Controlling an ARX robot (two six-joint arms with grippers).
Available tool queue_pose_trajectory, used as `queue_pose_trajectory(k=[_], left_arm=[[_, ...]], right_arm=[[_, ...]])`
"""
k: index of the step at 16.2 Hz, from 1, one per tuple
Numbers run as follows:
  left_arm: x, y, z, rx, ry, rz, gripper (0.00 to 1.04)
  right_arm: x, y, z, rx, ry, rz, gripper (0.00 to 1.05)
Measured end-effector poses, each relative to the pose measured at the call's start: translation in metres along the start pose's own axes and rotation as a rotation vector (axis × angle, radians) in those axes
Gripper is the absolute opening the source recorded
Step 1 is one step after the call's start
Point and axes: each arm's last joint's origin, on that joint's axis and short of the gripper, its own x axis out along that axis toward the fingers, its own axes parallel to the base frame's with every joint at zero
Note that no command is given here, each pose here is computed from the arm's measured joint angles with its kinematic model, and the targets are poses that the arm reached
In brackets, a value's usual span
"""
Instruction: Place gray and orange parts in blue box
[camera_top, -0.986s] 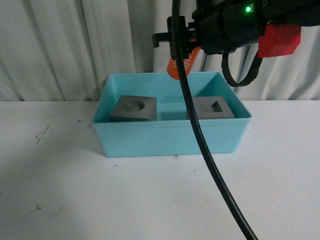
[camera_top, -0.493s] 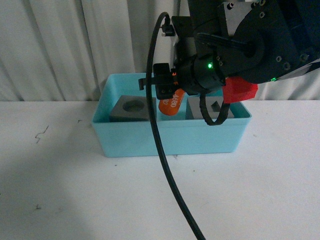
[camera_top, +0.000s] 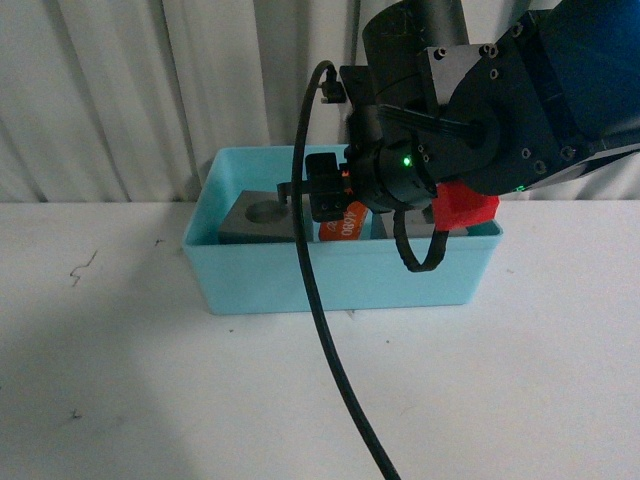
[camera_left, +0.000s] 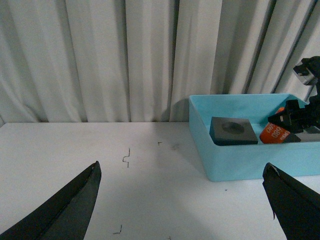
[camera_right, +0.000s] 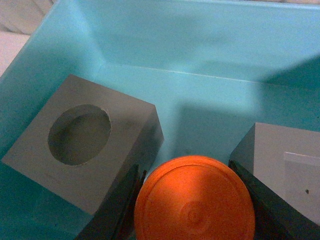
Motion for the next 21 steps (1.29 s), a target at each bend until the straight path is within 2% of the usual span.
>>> queue_pose_trajectory(k=[5, 6, 7, 8, 9, 10, 12, 13, 15, 17, 19, 20, 21], left_arm=[[0.0, 0.0, 0.0, 0.0, 0.0, 0.0, 0.98], [0.0, 0.0, 0.0, 0.0, 0.0, 0.0, 0.98], [0.0, 0.0, 0.0, 0.0, 0.0, 0.0, 0.98], [0.0, 0.0, 0.0, 0.0, 0.0, 0.0, 0.98], [0.0, 0.0, 0.0, 0.0, 0.0, 0.0, 0.98], [0.0, 0.0, 0.0, 0.0, 0.0, 0.0, 0.98], [0.0, 0.0, 0.0, 0.0, 0.0, 0.0, 0.98], [0.0, 0.0, 0.0, 0.0, 0.0, 0.0, 0.98], [0.0, 0.0, 0.0, 0.0, 0.0, 0.0, 0.98], [0.0, 0.0, 0.0, 0.0, 0.0, 0.0, 0.98], [0.0, 0.0, 0.0, 0.0, 0.0, 0.0, 0.98], [0.0, 0.0, 0.0, 0.0, 0.0, 0.002, 0.98], [0.0, 0.0, 0.0, 0.0, 0.0, -0.005, 0.98]], right_arm=[[0.001, 0.004, 0.005, 0.0, -0.011, -0.005, 0.48], [0.005, 0.007, -0.001, 0.002, 0.004, -0.002, 0.58], [-0.006, 0.006, 0.005, 0.009, -0.083, 0.007, 0.91], [-0.087, 0.002, 0.035, 0.024, -0.281, 0.01, 0.98], [-0.178, -0.014, 0.048, 0.044, -0.412, -0.011, 0.98], [-0.2, -0.021, 0.039, 0.048, -0.406, -0.034, 0.98], [-0.255, -0.035, -0.036, 0.068, -0.206, -0.156, 0.98], [-0.276, -0.032, -0.067, 0.073, -0.124, -0.181, 0.98], [-0.321, -0.025, -0.116, 0.122, -0.065, -0.243, 0.98], [-0.331, -0.02, -0.136, 0.167, 0.013, -0.276, 0.98], [-0.329, -0.016, -0.144, 0.238, 0.064, -0.293, 0.98], [-0.328, -0.016, -0.142, 0.269, -0.027, -0.293, 0.96], [-0.327, -0.02, -0.147, 0.269, -0.269, -0.284, 0.86]])
